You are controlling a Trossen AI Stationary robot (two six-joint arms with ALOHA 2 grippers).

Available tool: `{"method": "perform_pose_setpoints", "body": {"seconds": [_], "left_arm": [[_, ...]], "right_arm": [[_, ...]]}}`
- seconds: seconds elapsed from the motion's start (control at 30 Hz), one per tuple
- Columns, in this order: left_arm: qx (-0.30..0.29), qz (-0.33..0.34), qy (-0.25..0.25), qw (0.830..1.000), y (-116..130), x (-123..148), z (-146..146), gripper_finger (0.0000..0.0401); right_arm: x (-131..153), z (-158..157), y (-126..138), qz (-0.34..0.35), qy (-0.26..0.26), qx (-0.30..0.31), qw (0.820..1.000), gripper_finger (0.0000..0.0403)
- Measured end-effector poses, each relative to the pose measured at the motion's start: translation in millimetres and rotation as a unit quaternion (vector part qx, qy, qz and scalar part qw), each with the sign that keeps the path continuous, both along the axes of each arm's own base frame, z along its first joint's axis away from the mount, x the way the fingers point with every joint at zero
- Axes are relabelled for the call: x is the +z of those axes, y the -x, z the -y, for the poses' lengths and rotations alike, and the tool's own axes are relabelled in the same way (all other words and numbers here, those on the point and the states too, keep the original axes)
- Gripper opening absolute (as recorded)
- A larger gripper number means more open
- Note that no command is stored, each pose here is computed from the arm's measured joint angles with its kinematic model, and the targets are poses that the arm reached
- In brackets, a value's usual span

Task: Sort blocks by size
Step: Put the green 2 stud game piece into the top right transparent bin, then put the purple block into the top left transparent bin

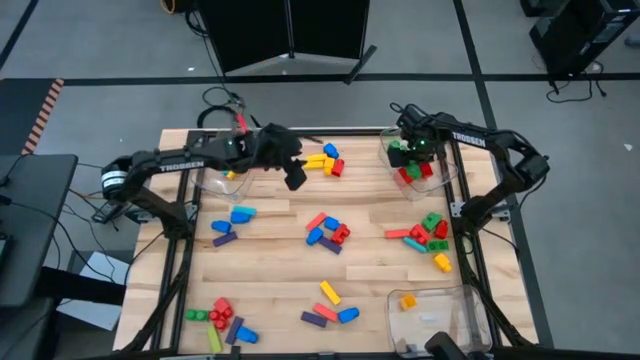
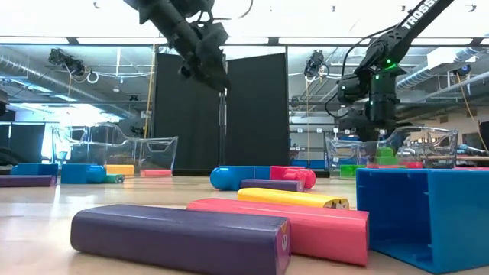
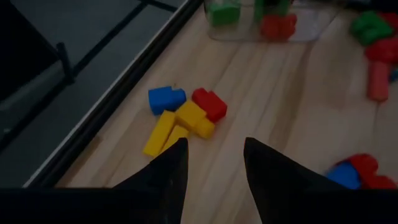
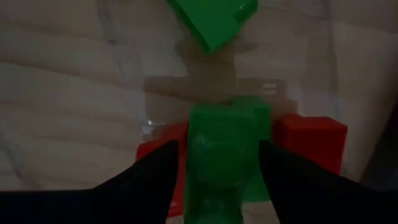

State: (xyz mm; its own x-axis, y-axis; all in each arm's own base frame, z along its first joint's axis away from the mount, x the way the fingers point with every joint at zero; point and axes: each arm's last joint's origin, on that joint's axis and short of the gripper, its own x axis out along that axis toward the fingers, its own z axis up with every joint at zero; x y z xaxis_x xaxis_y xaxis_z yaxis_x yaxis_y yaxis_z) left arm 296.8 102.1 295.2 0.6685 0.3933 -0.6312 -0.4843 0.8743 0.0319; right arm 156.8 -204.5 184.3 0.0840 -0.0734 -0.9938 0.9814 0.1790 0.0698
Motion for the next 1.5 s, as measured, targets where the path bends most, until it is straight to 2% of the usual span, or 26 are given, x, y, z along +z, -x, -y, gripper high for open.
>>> {"method": "perform_pose_setpoints", "body": {"seconds": [0.2, 0.53, 0.67, 0.8, 0.97, 1.1, 1.27, 1.5], "left_arm": [[-0.002, -0.018, -0.044, 0.999, -8, -1, 35, 0.0163], [-0.093, -0.024, -0.102, 0.990, -16, 3, 65, 0.0163], [-0.110, -0.014, -0.100, 0.989, -18, 4, 72, 0.0163], [-0.178, -0.002, -0.068, 0.982, -22, 1, 84, 0.0163], [-0.245, -0.029, -0.086, 0.965, -34, -14, 103, 0.0163], [-0.331, -0.054, -0.090, 0.938, -47, -36, 120, 0.0163], [-0.353, -0.074, -0.079, 0.929, -64, -67, 133, 0.0163], [-0.369, -0.096, -0.069, 0.922, -83, -109, 144, 0.0163]], "right_arm": [[28, -10, 8, 0.028, 0.045, 0.024, 0.998, 0.0261], [94, -64, 42, 0.098, 0.137, 0.040, 0.985, 0.0263], [114, -94, 56, 0.143, 0.169, 0.036, 0.975, 0.0254], [128, -119, 66, 0.197, 0.195, 0.039, 0.960, 0.0250], [135, -138, 72, 0.241, 0.201, 0.051, 0.948, 0.0249], [135, -147, 73, 0.243, 0.182, 0.068, 0.950, 0.0249], [133, -154, 72, 0.240, 0.162, 0.088, 0.953, 0.0248], [133, -157, 70, 0.237, 0.166, 0.097, 0.952, 0.0249]]}}
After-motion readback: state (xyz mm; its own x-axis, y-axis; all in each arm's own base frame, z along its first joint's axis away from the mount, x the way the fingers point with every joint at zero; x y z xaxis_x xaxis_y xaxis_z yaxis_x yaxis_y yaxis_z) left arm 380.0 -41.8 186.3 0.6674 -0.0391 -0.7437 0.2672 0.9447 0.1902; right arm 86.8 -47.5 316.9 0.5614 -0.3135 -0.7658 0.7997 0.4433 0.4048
